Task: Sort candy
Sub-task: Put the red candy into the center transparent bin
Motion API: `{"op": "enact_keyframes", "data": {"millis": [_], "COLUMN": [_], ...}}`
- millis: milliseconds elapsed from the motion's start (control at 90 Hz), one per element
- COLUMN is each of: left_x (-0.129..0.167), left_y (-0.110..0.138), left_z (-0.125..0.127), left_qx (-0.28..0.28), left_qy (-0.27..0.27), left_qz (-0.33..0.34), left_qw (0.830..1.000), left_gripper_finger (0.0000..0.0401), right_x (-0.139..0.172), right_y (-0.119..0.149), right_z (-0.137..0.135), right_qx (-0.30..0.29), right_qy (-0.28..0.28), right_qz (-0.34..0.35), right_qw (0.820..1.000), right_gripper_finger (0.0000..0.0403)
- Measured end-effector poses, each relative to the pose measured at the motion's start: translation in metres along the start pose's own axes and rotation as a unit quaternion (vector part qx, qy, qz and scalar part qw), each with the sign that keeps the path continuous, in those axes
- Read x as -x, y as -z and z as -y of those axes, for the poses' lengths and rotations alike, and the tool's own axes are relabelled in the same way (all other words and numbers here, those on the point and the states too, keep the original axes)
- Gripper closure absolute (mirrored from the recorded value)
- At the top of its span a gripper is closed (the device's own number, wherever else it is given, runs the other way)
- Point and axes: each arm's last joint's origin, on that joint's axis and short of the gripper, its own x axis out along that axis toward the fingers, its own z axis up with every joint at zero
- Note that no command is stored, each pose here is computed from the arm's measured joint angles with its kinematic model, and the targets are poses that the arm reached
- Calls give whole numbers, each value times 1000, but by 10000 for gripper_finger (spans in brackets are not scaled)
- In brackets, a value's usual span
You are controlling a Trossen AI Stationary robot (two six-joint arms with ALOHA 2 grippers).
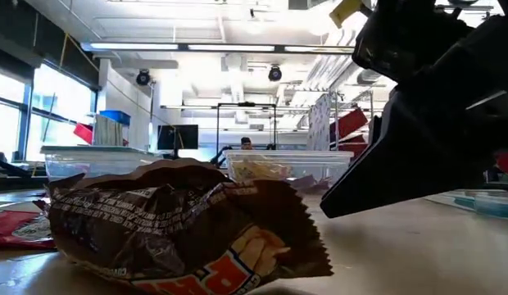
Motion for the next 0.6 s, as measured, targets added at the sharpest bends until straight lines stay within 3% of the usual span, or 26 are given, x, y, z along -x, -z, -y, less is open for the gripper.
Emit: {"op": "enact_keyframes", "data": {"millis": [211, 333, 600], "left_x": [-20, -32, -35], "left_y": [-5, -12, -50], "left_z": [-3, -2, 9], "left_qx": [4, -21, -63], "left_qy": [6, 34, 68], "left_qz": [-16, -1, 141], "left_qw": [1000, 999, 986], "left_gripper_finger": [192, 192, 192], "right_x": [0, 0, 0], "right_y": [0, -1, -1], "right_z": [0, 0, 1], "right_qx": [-9, -9, -10], "right_qy": [0, 0, 1], "right_qz": [0, 1, 1], "right_qw": [1000, 1000, 1000], "right_gripper_finger": [309, 309, 309]}}
